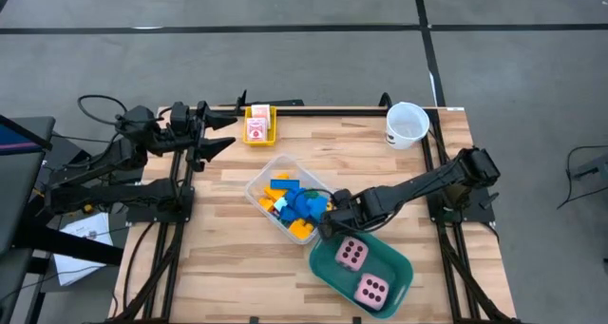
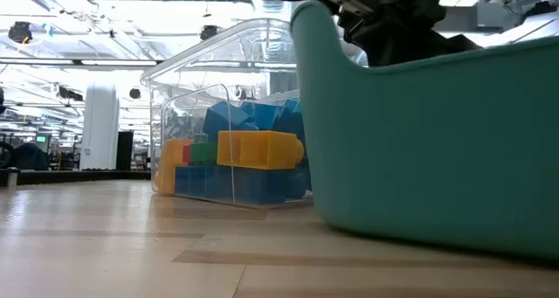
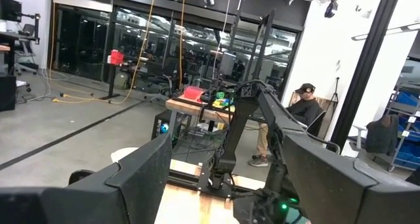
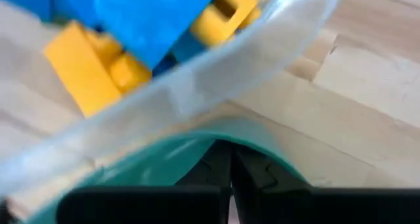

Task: Pick & Place Toys
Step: Adjust the green bin on the table, then return to Home Position

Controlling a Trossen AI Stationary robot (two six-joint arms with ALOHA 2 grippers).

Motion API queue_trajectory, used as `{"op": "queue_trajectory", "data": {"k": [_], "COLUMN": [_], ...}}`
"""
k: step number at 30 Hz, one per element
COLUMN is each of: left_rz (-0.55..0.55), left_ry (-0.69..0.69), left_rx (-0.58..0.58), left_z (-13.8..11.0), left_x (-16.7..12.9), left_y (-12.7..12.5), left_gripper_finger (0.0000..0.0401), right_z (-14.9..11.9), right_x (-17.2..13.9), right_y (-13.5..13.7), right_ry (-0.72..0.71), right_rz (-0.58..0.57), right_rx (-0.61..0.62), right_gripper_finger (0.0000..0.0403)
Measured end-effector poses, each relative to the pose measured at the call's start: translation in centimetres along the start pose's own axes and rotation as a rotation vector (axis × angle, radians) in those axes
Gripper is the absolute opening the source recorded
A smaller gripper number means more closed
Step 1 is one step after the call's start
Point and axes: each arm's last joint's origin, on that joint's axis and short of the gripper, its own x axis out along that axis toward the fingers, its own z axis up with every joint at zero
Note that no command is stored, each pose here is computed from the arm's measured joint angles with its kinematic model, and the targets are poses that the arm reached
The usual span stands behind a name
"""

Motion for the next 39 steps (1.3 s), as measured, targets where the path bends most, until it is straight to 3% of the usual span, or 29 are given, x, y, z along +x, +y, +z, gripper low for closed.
{"op": "queue_trajectory", "data": {"k": [7,16,24,33,39], "left_rz": [0.0,0.0,0.0,0.0,-0.019], "left_ry": [0.0,0.0,-0.002,-0.002,0.022], "left_rx": [0.003,0.003,0.002,0.004,0.101], "left_z": [0.0,0.0,0.0,0.0,-0.2], "left_x": [0.0,0.0,0.0,0.0,0.0], "left_y": [0.0,0.0,0.0,0.0,0.0], "left_gripper_finger": [0.0289,0.0289,0.0289,0.0289,0.0283], "right_z": [0.3,0.1,-0.4,-2.9,-2.7], "right_x": [0.0,-0.6,-2.0,-7.5,-12.3], "right_y": [-0.2,-0.8,-1.1,-2.1,-4.2], "right_ry": [-0.064,-0.118,-0.2,-0.366,-0.621], "right_rz": [-0.023,-0.06,-0.028,0.142,0.249], "right_rx": [0.123,0.196,0.186,0.061,0.041], "right_gripper_finger": [0.0,0.0,0.0,0.0,0.0]}}
